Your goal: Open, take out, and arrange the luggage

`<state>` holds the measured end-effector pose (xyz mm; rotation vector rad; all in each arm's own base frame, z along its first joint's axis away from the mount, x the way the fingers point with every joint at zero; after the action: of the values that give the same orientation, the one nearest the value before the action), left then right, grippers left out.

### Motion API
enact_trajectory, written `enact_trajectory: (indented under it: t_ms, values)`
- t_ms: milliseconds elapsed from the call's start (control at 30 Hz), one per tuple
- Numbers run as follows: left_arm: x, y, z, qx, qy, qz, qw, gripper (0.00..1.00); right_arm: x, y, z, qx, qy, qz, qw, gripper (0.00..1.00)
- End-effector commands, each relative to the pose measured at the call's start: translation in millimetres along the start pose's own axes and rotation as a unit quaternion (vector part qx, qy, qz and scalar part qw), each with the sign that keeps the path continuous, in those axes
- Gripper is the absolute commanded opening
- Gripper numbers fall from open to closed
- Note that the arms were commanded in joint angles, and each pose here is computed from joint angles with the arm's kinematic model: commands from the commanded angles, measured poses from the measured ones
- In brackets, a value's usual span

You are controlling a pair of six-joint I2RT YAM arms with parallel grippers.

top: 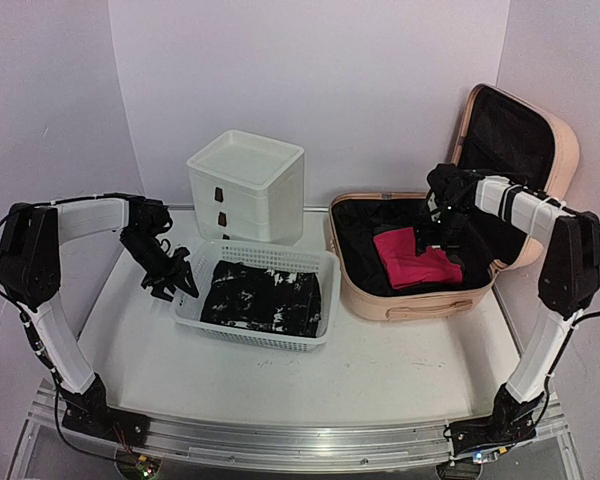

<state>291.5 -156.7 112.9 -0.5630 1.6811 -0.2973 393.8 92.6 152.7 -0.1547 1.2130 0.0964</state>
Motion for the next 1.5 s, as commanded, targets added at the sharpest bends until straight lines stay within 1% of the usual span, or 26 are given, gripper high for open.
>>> enact_trajectory:
  t_ms: [0,33,67,133,167,233,300,367,400,467,567,633,700,800,867,933,967,1067,1167,1233,1300,1467]
  values:
    - [-10.8,-16.7,6.4,0.016,-0.012,-0.028,0.999,0.48,-2.5,4.5,0.5,0.163,0.023,0.031,0.986,0.83]
    - [-10.4,-17.2,6.3,0.015,-0.011,-0.028,0.999,0.48,0.1,12.7,-1.4,0.218,0.027,0.055,0.974,0.83]
    - [-10.4,-17.7,6.9,0.015,-0.011,-0.029,0.999,0.48,6.3,18.5,-6.5,0.289,0.036,0.07,0.954,0.83]
    - [-9.8,-18.2,7.3,0.014,-0.009,-0.031,0.999,0.48,18.1,25.6,-15.0,0.426,0.038,0.092,0.899,0.83]
    - [-9.2,-17.9,7.2,0.015,-0.008,-0.031,0.999,0.48,25.0,27.0,-16.6,0.48,0.028,0.101,0.871,0.83]
    - [-8.0,-16.6,6.4,0.013,-0.005,-0.03,0.999,0.48,38.7,23.3,-9.4,0.548,-0.024,0.116,0.828,0.83]
    - [-6.1,-16.0,5.5,0.014,-0.001,-0.031,0.999,0.48,51.0,13.4,-10.3,0.592,-0.048,0.096,0.799,0.82]
    - [-6.4,-14.6,6.1,0.015,-0.003,-0.027,1.0,0.48,60.3,6.0,-4.4,0.602,-0.065,0.076,0.792,0.82]
    - [-6.1,-14.5,5.8,0.016,-0.003,-0.026,1.0,0.48,64.4,5.5,-1.0,0.604,-0.066,0.071,0.791,0.83]
    - [-5.9,-13.5,5.3,0.018,-0.002,-0.025,1.0,0.49,72.1,7.1,-0.3,0.617,-0.059,0.071,0.781,0.83]
    - [-3.1,-10.2,4.5,0.016,0.003,-0.018,1.0,0.49,75.6,3.0,-2.9,0.629,-0.069,0.062,0.772,0.83]
    - [-1.3,-8.5,4.7,0.014,0.006,-0.015,1.0,0.49,77.4,-1.9,-1.7,0.629,-0.09,0.061,0.77,0.82]
    - [0.4,-7.2,4.7,0.012,0.011,-0.013,1.0,0.49,79.1,-3.0,-2.8,0.637,-0.08,0.072,0.763,0.79]
    - [1.4,-3.4,2.8,0.008,0.016,-0.003,1.0,0.49,69.9,-6.2,-2.2,0.646,-0.089,0.079,0.753,0.72]
    - [3.1,-1.3,2.1,0.007,0.02,-0.001,1.0,0.49,69.2,-6.9,-4.3,0.653,-0.083,0.081,0.748,0.72]
    - [5.6,-0.3,0.8,0.004,0.027,0.0,1.0,0.49,75.6,-5.2,-11.3,0.676,-0.063,0.088,0.729,0.71]
    - [6.3,0.5,-0.1,0.002,0.03,0.001,1.0,0.49,76.9,-3.3,-11.0,0.681,-0.059,0.095,0.724,0.71]
    - [8.5,2.0,-2.7,-0.001,0.037,-0.001,0.999,0.49,70.3,0.9,0.7,0.68,-0.058,0.123,0.72,0.69]
    - [11.5,4.8,-4.3,-0.007,0.043,0.001,0.999,0.49,57.5,0.3,8.6,0.679,-0.064,0.14,0.718,0.7]
    - [13.8,5.6,-4.6,-0.01,0.048,0.001,0.999,0.49,53.2,-2.3,13.0,0.672,-0.069,0.142,0.723,0.73]
    - [15.3,6.1,-4.7,-0.011,0.051,0.0,0.999,0.49,55.6,-2.6,13.4,0.666,-0.061,0.143,0.729,0.76]
    - [16.2,7.1,-6.6,-0.015,0.054,-0.001,0.998,0.49,50.1,-5.2,26.5,0.657,-0.06,0.162,0.734,0.77]
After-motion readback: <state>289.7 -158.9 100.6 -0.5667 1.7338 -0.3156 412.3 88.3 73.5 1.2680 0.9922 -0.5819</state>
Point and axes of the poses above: each gripper's point midway between its finger pads, its own x axis out along the fingers, its own y axis along the line the jaws close on, z = x × y, the point moved 2 cm from there along -x, back along the fingers, and after that the axes turned 8 degrees about -x, right-handed, at the moved point
